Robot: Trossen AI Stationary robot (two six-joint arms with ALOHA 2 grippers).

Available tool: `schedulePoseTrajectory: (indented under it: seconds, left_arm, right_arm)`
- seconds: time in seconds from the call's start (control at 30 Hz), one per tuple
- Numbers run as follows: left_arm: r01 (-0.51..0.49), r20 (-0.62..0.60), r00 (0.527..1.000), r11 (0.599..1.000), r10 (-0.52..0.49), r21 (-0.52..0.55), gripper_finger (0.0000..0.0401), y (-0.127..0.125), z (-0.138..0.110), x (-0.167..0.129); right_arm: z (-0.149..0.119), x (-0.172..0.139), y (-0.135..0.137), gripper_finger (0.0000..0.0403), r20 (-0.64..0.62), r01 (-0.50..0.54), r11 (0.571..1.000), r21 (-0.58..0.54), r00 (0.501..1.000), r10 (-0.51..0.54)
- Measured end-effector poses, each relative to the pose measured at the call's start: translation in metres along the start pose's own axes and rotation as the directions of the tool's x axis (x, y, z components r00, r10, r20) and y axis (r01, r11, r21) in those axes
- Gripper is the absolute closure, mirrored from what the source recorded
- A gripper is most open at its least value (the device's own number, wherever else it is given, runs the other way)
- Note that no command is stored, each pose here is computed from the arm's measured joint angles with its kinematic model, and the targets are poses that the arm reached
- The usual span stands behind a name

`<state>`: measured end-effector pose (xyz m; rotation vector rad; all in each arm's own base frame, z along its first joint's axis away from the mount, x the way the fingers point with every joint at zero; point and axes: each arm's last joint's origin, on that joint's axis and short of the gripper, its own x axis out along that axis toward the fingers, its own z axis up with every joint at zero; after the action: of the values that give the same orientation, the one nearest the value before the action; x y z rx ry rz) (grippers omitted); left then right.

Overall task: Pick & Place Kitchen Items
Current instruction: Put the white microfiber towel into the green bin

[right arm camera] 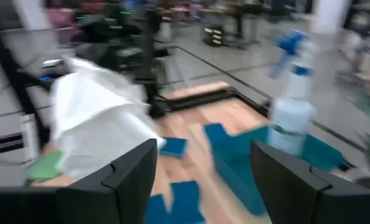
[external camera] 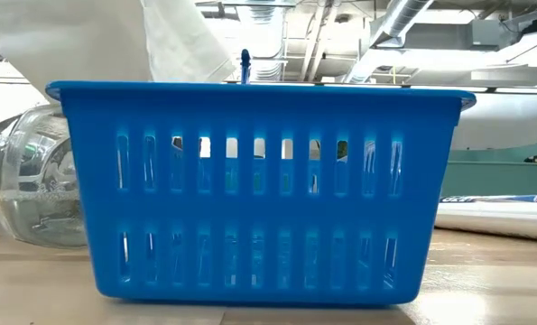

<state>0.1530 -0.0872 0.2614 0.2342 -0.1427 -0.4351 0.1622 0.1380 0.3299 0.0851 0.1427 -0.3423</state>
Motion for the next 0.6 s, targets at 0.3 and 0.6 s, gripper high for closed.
schedulePoseTrajectory:
  seconds: [0.3, 0.6]
  left_arm:
    - [-0.004, 0.012, 1.0, 1.0, 0.004, -0.001, 0.0398, 0.0, 0.001, 0.0]
    - [-0.029, 0.006, 1.0, 1.0, 0.029, -0.001, 0.0399, 0.001, 0.001, 0.0]
  right_arm:
    - [0.007, 0.018, 0.043, 0.0157, 0.122, -0.171, 0.965, -0.199, 0.973, 0.198]
    - [-0.007, 0.064, 0.061, 0.0157, 0.143, -0.313, 0.866, -0.389, 0.908, 0.393]
